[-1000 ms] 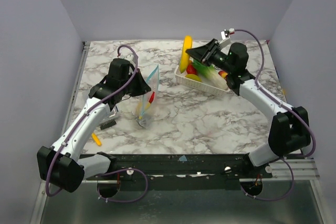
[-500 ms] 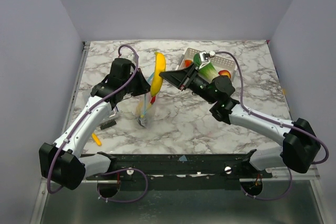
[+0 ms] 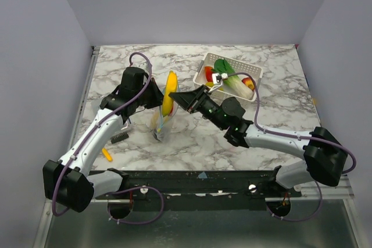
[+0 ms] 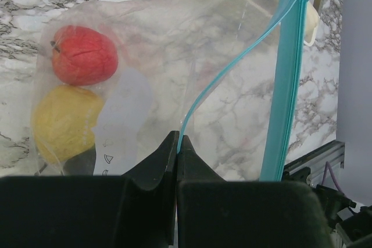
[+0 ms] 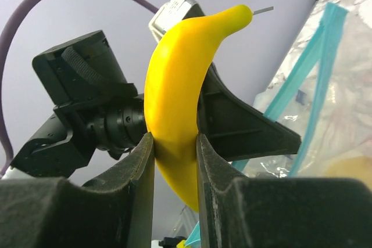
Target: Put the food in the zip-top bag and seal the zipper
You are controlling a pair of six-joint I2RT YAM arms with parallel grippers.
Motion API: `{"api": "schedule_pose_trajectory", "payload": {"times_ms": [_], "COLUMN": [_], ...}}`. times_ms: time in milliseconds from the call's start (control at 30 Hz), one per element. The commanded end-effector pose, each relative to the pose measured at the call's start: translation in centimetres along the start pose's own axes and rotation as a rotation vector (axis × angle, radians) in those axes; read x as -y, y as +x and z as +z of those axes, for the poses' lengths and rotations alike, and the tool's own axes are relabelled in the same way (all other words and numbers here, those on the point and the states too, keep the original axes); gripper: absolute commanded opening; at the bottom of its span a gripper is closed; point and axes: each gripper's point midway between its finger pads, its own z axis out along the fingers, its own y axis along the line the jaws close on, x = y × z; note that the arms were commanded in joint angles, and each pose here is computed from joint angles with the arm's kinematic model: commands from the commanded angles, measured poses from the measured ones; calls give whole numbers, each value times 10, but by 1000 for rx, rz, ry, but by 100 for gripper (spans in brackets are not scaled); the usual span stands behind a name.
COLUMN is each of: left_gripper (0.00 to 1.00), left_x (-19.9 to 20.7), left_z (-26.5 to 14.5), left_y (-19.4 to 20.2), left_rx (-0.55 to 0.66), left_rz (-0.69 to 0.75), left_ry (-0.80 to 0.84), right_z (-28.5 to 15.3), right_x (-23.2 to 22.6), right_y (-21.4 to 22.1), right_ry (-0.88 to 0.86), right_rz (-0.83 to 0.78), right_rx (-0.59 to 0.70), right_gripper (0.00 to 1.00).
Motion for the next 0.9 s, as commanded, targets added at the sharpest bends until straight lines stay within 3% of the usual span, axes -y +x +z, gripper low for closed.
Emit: {"api": "schedule_pose_trajectory", "payload": {"times_ms": [0,333,867], "left_gripper": [0,0,0], "left_x": [2,2,4], "left_z": [-8,-12,-14], "left_y": [-7,-16,-13], "left_rx": [42,67,68], "left_rz": [6,29,22], "left_ry": [13,-1,16], "right_z": [-4,-9,1], "right_x": [8,20,38], "right_y": [-4,20,26], "right_ry": [43,128,298], "right_rz": [-47,-6,165], "right_rx": [46,-78,-82], "right_gripper": [0,1,4]}}
